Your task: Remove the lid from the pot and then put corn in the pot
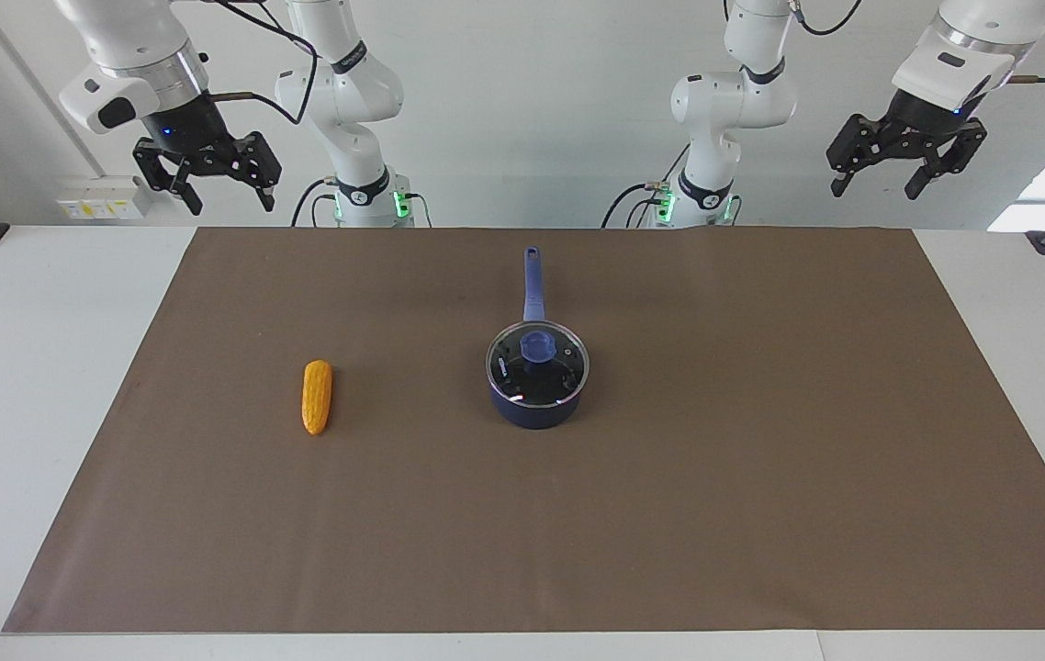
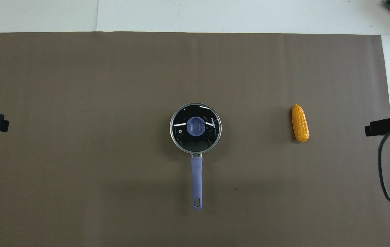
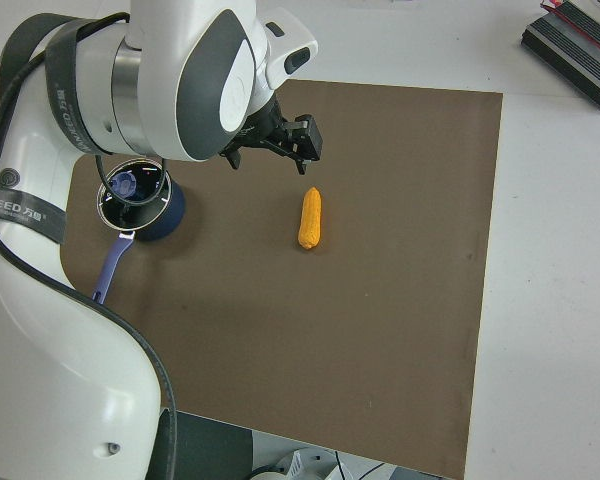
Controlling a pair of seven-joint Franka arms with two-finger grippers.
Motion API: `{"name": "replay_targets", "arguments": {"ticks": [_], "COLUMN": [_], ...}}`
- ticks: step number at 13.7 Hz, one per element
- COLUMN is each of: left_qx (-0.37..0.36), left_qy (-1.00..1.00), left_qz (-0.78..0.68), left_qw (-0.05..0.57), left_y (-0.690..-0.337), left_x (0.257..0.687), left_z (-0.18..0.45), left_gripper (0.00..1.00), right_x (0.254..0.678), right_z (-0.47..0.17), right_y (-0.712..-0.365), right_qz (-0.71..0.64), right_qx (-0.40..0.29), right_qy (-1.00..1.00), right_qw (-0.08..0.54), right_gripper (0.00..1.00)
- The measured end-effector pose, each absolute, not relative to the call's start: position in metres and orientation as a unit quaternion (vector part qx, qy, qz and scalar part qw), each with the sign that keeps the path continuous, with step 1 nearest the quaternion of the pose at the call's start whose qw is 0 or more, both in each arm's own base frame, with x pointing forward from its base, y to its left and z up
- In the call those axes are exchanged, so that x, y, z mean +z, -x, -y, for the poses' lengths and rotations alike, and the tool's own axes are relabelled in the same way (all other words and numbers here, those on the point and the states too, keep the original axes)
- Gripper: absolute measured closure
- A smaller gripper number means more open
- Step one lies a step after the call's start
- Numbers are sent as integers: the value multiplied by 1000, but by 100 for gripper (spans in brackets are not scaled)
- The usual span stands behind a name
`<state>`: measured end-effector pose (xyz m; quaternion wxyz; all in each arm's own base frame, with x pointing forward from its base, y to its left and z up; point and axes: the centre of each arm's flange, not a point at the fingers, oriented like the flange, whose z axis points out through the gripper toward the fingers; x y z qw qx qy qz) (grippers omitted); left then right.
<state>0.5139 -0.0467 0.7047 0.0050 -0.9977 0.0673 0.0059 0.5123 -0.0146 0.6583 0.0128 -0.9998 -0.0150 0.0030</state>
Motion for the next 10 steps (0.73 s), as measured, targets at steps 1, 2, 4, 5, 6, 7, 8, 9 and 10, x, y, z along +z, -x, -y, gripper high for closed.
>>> {"name": "replay_targets", "arguments": {"ticks": [1, 2, 4, 5, 6, 7, 8, 9, 10], "left_qx": [5, 5, 5, 5, 5, 5, 5, 5, 6], "left_qy": [998, 997, 997, 997, 997, 997, 997, 997, 997], "left_qz": [-69, -70, -71, -71, -71, -71, -71, -71, -71], "left_qw": [5, 5, 5, 5, 5, 5, 5, 5, 5], "left_y": [-514, -513, -513, -513, -513, -513, -513, -513, -513], "left_x": [705, 705, 706, 706, 706, 706, 706, 706, 706], "left_z": [47, 47, 47, 47, 47, 47, 47, 47, 47], "left_gripper": [0, 0, 0, 0, 0, 0, 0, 0, 0], "right_x": [658, 658, 658, 658, 658, 658, 658, 658, 658], "right_z": [15, 15, 15, 15, 15, 16, 19, 22, 24], "right_y": [-512, -512, -512, -512, -512, -512, -512, -512, -512], "right_qz": [15, 15, 15, 15, 15, 13, 11, 8, 6], "right_qx": [3, 3, 3, 3, 3, 3, 3, 3, 3], "right_qy": [1000, 1000, 1000, 1000, 1000, 1000, 1000, 1000, 1000], "right_qw": [13, 13, 13, 13, 13, 13, 13, 13, 13], "right_gripper": [0, 0, 0, 0, 0, 0, 0, 0, 0]}}
